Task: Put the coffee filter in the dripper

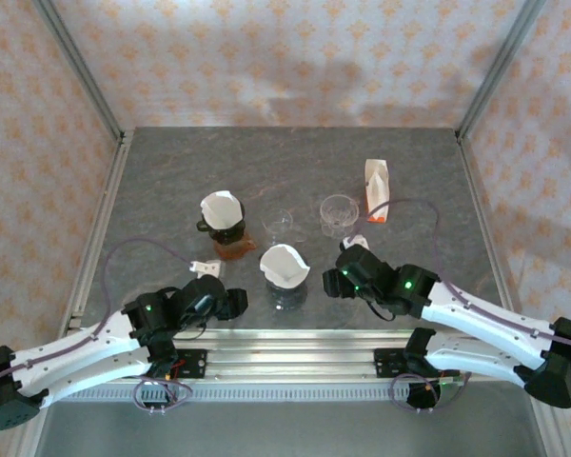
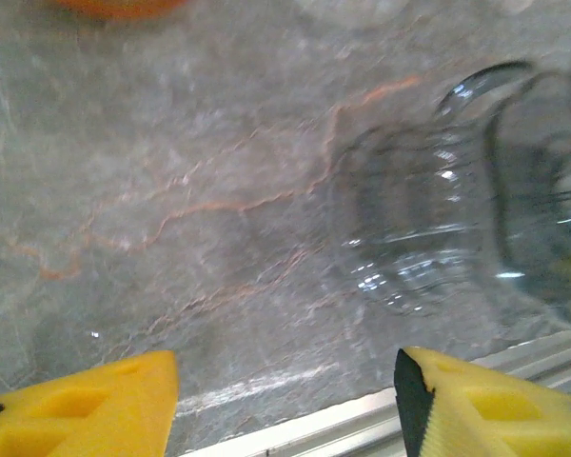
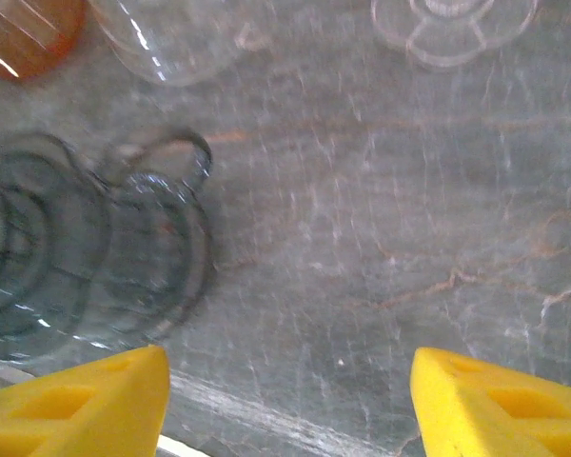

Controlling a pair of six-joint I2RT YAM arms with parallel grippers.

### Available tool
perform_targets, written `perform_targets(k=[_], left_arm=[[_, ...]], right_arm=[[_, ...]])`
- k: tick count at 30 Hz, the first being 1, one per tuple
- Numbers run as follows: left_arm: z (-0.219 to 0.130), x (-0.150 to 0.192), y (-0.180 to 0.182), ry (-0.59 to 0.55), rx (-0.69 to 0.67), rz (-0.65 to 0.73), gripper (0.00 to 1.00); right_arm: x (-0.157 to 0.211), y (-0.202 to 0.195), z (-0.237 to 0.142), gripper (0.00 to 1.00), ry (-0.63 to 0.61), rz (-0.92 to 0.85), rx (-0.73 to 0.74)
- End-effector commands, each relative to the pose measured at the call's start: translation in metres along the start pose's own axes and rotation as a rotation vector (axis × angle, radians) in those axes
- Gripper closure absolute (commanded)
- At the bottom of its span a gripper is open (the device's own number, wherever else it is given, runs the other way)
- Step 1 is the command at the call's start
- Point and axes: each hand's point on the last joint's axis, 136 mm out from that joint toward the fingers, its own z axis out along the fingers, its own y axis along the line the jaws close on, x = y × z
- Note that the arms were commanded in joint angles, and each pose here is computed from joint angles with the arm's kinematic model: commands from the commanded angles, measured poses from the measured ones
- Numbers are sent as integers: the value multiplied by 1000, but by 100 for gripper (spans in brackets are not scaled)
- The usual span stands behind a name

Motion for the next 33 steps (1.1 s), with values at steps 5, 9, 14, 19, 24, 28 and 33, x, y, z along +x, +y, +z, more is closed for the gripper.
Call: perform_targets(k=[5,9,14,19,24,28,33], left_arm=[[21,9,-5,20,44,-82,39],[28,14,-7,53,31,-69,38],[29,16,-5,53,33,-80,38],[28,17,-2,57,24,-80,37],[28,17,0,61,7,-82,37],[29,19,0,68,1,-85,37],[30,18,0,69,-4,-84,37]], right_arm=[[-21,20,30,42,-50,62,-122],[-43,16,51,42,-61,83,-115],[-74,19,71,42,-85,85,-176],[-95,26,92,42,-62,41,-233],[-101,27,113,43,-9,-29,-261],[-104,25,125,44,19,-84,-261],[-109,25,137,45,42,-130,-246]])
